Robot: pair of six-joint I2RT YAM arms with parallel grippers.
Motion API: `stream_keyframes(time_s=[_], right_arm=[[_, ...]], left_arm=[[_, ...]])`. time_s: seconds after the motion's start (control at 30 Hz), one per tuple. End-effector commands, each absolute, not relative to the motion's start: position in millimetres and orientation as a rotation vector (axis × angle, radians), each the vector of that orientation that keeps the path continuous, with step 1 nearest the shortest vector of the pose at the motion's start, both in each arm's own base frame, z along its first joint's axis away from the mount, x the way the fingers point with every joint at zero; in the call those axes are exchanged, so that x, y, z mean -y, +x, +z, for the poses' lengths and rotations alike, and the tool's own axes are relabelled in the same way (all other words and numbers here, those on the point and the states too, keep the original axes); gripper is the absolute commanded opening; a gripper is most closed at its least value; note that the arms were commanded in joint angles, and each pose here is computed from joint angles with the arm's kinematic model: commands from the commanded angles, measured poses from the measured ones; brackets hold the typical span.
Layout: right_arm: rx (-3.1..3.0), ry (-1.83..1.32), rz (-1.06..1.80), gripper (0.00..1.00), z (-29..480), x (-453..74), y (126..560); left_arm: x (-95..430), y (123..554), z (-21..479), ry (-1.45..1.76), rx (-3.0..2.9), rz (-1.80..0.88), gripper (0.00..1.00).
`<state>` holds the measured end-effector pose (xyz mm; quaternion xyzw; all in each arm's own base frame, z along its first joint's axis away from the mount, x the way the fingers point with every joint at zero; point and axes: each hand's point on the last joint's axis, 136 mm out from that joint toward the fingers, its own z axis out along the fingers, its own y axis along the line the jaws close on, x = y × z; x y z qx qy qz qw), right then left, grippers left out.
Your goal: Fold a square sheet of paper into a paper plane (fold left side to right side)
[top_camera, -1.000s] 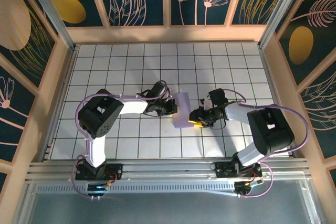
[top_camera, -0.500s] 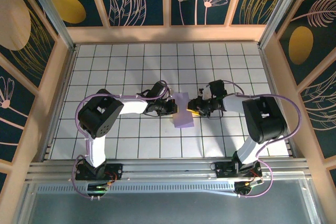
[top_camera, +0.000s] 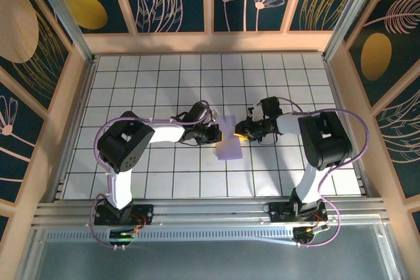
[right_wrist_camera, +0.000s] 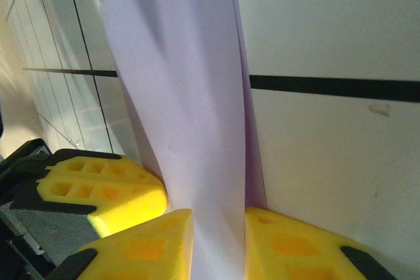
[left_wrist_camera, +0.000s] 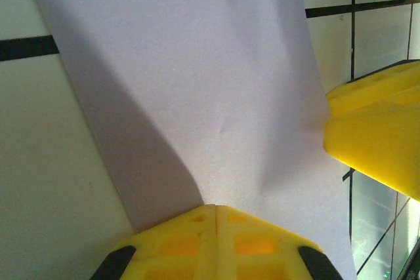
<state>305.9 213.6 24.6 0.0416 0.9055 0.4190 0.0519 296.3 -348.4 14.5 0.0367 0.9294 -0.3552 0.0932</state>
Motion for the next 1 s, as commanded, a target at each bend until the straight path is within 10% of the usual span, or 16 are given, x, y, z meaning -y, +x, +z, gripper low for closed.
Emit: stream_keyframes(time_s=[0.0, 0.23, 0.97], right_arm=[[-2.728, 0.103, 1.253, 0.21, 25, -211, 317], [-2.735, 0.124, 1.251, 0.0, 27, -210, 313], [-2.758, 0.335, 1.271, 0.0, 38, -207, 303]], left_arm=[[340, 296, 14, 0.122, -2.78, -0.983, 0.03], [343, 311, 56, 0.227, -2.629, -0.974, 0.25], [375, 212, 90, 0.924, -2.308, -0.431, 0.53]])
